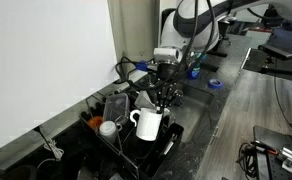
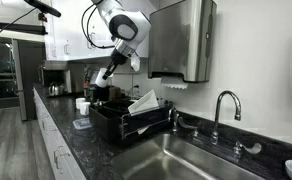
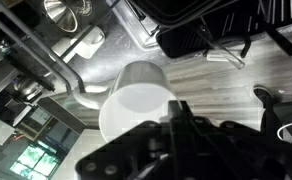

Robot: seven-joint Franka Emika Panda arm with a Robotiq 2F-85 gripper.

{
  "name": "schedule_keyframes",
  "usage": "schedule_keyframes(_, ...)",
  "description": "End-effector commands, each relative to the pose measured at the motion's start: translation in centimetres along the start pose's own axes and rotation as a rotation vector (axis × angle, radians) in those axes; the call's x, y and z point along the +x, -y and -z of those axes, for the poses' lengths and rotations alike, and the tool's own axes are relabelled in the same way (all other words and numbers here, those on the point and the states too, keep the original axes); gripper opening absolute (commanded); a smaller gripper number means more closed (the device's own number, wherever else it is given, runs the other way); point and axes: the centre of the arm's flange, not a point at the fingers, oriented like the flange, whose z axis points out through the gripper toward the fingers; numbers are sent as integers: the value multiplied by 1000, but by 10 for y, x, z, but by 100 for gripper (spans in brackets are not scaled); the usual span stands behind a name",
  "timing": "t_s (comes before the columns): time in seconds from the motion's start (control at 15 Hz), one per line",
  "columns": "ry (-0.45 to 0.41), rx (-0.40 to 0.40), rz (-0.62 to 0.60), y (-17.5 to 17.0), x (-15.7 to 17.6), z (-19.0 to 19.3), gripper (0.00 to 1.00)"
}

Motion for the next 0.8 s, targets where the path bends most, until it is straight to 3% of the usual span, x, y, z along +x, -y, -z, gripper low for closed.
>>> schedule_keyframes(0.0, 10, -17, 38, 13, -13, 1, 0)
schedule_keyframes(0.4, 4, -11, 71, 18, -6, 2, 0)
schedule_keyframes(0.73, -40, 37, 98, 38, 26, 1, 0)
